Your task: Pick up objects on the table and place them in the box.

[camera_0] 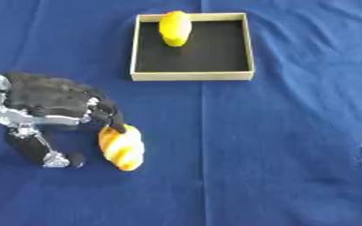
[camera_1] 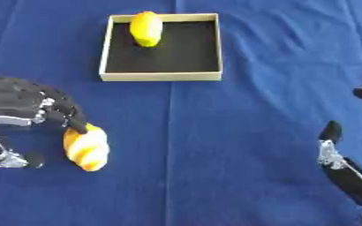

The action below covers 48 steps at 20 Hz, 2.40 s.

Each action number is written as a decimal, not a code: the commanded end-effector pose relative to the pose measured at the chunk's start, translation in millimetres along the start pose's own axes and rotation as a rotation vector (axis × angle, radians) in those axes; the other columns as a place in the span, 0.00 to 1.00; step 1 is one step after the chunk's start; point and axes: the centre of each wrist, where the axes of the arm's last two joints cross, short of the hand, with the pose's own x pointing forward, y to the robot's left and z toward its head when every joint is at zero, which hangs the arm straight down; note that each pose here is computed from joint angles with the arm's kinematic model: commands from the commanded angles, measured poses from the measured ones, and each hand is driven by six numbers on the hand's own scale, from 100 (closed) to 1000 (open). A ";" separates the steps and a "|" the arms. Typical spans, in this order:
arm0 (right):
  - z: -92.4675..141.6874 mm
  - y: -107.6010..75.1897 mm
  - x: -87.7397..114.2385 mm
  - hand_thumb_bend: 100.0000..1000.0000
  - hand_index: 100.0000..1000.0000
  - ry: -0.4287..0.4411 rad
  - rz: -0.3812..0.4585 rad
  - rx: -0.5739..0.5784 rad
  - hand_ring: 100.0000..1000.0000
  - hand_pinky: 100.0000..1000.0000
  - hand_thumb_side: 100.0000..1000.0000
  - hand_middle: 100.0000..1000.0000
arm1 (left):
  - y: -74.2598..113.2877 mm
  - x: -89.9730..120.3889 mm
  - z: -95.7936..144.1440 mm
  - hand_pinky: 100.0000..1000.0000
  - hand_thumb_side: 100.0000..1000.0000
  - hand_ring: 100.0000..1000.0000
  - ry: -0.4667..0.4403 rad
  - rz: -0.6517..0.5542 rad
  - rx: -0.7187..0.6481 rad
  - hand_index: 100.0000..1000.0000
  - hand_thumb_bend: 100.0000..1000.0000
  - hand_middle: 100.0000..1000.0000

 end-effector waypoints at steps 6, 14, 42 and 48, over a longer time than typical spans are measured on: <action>-3.9 1.0 3.7 0.00 0.90 0.018 -0.036 -0.059 1.00 0.76 0.32 0.70 | 8.3 0.6 7.2 0.89 0.00 0.75 -0.082 -0.094 -0.072 0.69 0.16 0.62; -5.2 0.1 2.8 0.00 0.90 0.049 -0.056 -0.084 0.99 0.76 0.35 0.69 | 9.0 3.5 11.6 0.83 0.00 0.56 -0.021 -0.088 0.071 0.53 0.18 0.47; 6.4 2.9 6.4 0.00 0.89 0.103 -0.051 -0.062 1.00 0.75 0.44 0.68 | 24.4 14.6 32.8 0.92 0.40 0.92 0.124 -0.087 0.014 0.96 0.28 0.84; 7.9 4.6 7.6 0.00 0.89 0.114 -0.054 -0.057 1.00 0.75 0.46 0.68 | 22.6 15.4 17.6 0.90 0.43 0.90 0.182 -0.093 -0.012 0.94 0.31 0.82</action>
